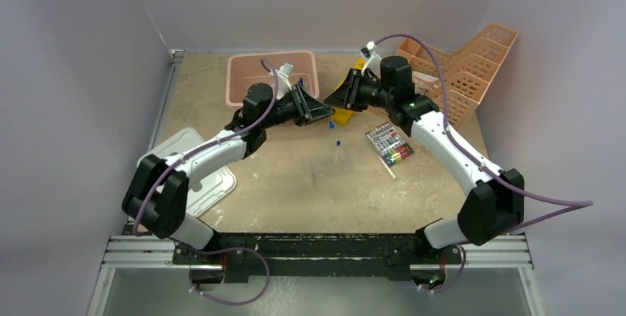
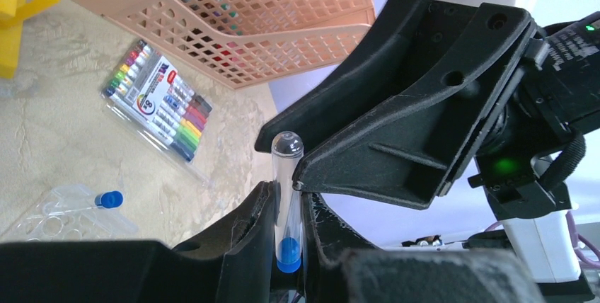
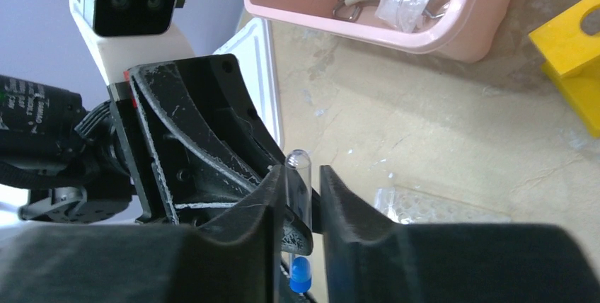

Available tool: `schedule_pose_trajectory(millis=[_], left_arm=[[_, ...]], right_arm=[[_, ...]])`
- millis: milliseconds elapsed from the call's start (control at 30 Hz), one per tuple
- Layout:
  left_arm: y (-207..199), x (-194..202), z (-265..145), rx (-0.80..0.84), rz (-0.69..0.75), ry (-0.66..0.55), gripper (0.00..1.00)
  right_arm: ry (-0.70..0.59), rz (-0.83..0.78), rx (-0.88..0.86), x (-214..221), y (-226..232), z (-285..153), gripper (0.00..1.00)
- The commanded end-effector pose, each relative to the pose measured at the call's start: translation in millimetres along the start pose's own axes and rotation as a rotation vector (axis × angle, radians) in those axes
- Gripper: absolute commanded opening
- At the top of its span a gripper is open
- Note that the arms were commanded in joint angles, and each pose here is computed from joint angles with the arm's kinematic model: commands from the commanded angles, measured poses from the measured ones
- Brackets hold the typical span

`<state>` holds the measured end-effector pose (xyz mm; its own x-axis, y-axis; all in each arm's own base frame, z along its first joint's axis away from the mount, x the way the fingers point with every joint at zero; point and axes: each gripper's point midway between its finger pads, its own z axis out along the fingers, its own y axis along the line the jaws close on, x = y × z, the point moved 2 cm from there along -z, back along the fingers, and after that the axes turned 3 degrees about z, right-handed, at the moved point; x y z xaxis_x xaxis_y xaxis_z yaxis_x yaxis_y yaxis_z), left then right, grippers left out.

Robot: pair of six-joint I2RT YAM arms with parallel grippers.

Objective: Organize the chemistry lab equipment

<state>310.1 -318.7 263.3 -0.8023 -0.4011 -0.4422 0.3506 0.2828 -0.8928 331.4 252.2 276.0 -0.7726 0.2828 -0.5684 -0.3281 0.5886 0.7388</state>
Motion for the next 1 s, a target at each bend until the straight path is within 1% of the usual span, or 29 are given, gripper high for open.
schedule_pose_trajectory(millis=[0,67,167,233,300,433,533,567,667,800,900,967], left_arm=[[-47,-31,-14,0.129,0.115,-0.16,0.14],[-60,-37,-16,0.177,0.097,-0.188,0.15],[-83,-51,-13,0.258,0.059,-0.222,0.14],[-92,-61,-11,0.273,0.015,-0.253,0.14],[-95,-74,-13,0.257,-0.053,-0.319,0.14],[-88,-94,-16,0.19,-0.231,-0.427,0.13],[-84,-97,-15,0.16,-0.351,-0.452,0.13],[-84,-97,-14,0.158,-0.372,-0.458,0.13],[-84,-96,-13,0.153,-0.401,-0.474,0.13],[-91,-94,-13,0.172,-0.402,-0.484,0.14],[-92,-93,-16,0.165,-0.389,-0.508,0.14],[-93,-93,-19,0.167,-0.382,-0.513,0.15]], right_arm=[[-0.096,-0.018,-0.063,-24,36,-24,0.44],[-0.145,-0.028,-0.068,-33,44,-33,0.55],[-0.24,-0.056,-0.075,-45,55,-49,0.67],[-0.293,-0.071,-0.073,-51,58,-58,0.72],[-0.32,-0.085,-0.078,-51,59,-64,0.74],[-0.344,-0.097,-0.12,-50,59,-60,0.75],[-0.253,-0.027,-0.214,-35,67,-51,0.76],[-0.241,-0.007,-0.242,-34,70,-49,0.76],[-0.246,0.038,-0.311,-40,80,-43,0.75],[-0.211,0.129,-0.317,-39,77,-33,0.73],[-0.2,0.198,-0.334,-39,77,-32,0.69],[-0.218,0.225,-0.335,-41,78,-33,0.64]])
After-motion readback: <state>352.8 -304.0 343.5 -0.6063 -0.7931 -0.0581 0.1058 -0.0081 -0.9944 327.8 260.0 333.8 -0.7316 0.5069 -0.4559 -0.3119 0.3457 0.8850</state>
